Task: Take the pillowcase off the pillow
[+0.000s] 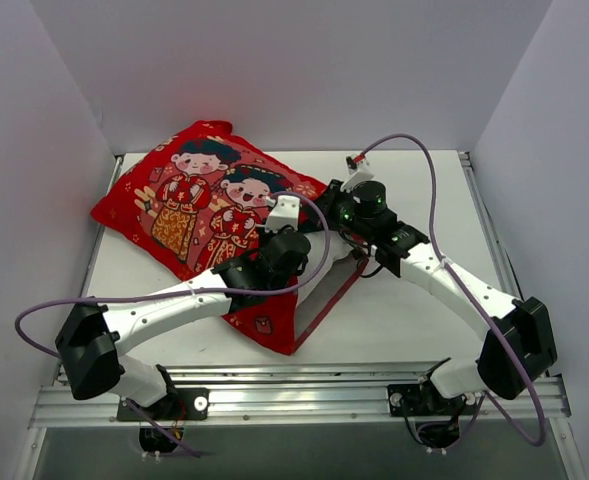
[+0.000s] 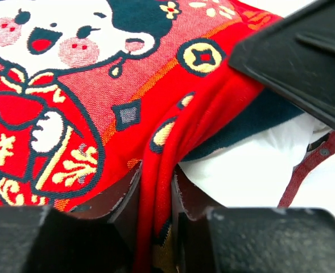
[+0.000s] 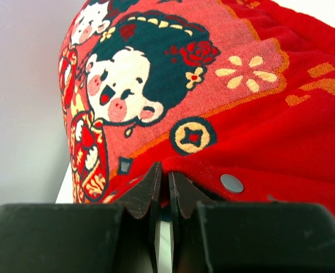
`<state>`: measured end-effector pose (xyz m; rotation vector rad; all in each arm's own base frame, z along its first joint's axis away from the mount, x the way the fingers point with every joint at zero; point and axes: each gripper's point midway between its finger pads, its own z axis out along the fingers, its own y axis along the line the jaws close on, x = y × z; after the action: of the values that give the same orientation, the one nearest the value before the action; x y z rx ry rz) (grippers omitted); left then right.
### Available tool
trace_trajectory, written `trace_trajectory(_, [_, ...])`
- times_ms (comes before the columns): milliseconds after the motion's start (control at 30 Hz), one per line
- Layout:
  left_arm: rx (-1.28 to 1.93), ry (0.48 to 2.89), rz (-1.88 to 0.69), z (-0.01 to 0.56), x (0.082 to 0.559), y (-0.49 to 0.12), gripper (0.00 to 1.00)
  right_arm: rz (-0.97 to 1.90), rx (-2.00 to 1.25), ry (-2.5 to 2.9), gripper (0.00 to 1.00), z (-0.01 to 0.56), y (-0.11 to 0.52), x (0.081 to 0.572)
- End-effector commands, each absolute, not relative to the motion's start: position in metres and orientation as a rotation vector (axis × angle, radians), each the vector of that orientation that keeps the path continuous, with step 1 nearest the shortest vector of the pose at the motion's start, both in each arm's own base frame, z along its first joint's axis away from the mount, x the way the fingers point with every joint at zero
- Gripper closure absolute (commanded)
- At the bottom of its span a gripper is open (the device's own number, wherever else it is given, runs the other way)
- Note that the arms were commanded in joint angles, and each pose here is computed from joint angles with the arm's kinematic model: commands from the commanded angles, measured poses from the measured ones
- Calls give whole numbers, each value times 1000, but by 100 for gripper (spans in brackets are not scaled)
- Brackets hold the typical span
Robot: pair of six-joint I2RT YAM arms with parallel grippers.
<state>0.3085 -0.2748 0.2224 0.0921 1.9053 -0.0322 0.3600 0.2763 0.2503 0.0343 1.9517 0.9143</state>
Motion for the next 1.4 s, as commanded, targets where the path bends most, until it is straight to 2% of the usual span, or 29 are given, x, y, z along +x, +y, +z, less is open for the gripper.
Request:
trace_trajectory(0, [75,1923,100,228,305,-229,71,885,63,1816,100,296,262,372])
trace_trajectory(200, [227,1942,56,248,299,-223,71,860,131,1849,100,281,238,377])
trace_trajectory(267, [269,1946,25,252,298,-228,76,861,120,1864,98,279,237,373])
trace_trajectory(300, [306,1963,-5,248,296,-235,80,867,116,1880,87,274,238,369])
trace_trajectory(367, [338,1978,-32,249,295,-243,83,915,98,1892,73,275,242,355])
trace_trajectory(400, [367,1998,-47,242,294,-249,84,930,98,1895,60,274,242,349])
trace_trajectory(467, [389,2017,-59,238,292,-255,86,970,120,1910,50,265,240,329])
trace_trajectory(500, [398,2028,-59,234,292,-257,87,989,125,1912,37,261,240,321])
trace_trajectory(567, [410,2041,-74,231,289,-260,90,1041,152,1926,25,245,236,300])
trace_trajectory(600, [411,2044,-82,231,289,-262,91,1064,149,1935,16,240,238,291])
trace_trajectory(700, [427,2048,-136,233,285,-271,91,1118,126,1980,2,220,242,265])
trace_trajectory(900, [466,2059,-146,230,283,-282,91,1200,166,2036,0,188,249,240])
trace_trajectory(1367, [458,2063,-185,237,281,-288,92,1291,165,2120,0,147,284,239])
